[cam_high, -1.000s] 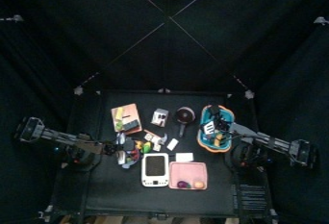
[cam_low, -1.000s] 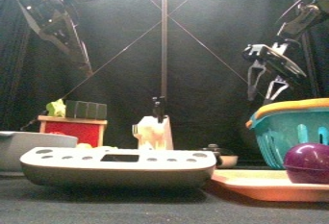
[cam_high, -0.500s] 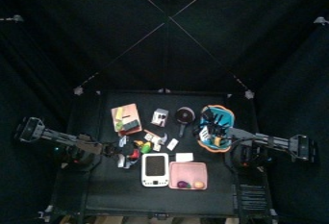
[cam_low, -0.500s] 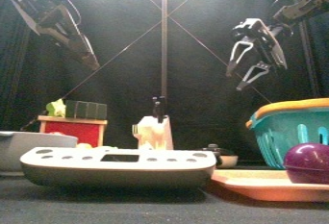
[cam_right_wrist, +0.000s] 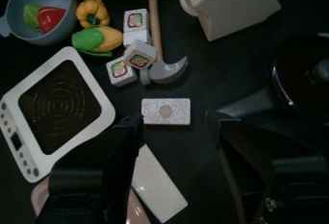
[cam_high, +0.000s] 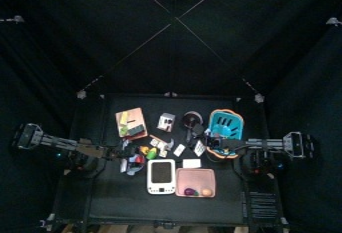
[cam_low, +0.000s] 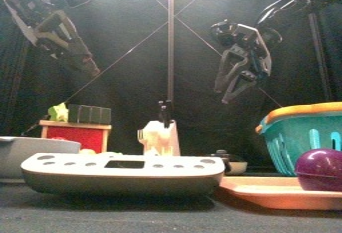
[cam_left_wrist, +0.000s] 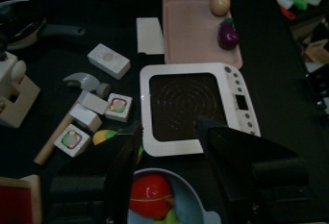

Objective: Grab white sushi piece

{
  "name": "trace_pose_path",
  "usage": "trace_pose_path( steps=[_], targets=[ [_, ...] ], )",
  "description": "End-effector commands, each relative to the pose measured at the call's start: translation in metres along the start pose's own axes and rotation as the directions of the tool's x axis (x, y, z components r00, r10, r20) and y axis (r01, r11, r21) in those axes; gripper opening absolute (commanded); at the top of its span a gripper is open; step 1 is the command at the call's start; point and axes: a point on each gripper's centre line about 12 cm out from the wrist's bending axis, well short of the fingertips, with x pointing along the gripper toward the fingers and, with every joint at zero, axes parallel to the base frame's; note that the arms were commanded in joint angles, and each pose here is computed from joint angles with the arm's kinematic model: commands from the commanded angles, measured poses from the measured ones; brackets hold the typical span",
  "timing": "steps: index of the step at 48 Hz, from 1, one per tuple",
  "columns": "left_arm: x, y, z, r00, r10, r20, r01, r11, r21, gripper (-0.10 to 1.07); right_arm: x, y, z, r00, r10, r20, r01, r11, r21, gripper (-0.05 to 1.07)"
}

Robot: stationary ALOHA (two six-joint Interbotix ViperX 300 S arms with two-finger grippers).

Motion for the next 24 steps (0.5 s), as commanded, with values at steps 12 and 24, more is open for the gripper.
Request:
trace_pose_path(
  steps=[12,24],
  targets=[
    [-0.013,0.003,-0.014,0.998,-0.02,0.066,0.022,0.999,-0.039,0.85,0.041,0.026,0.028,1.0,0.011,0.005,-0.011,0.998,-0.054,0.89],
    [-0.021,0.004,-0.016,0.997,-0.014,0.075,0.017,0.999,-0.036,0.85,0.09,0.054,0.035,1.0,0.013,-0.024,-0.016,0.991,-0.134,0.9]
  ],
)
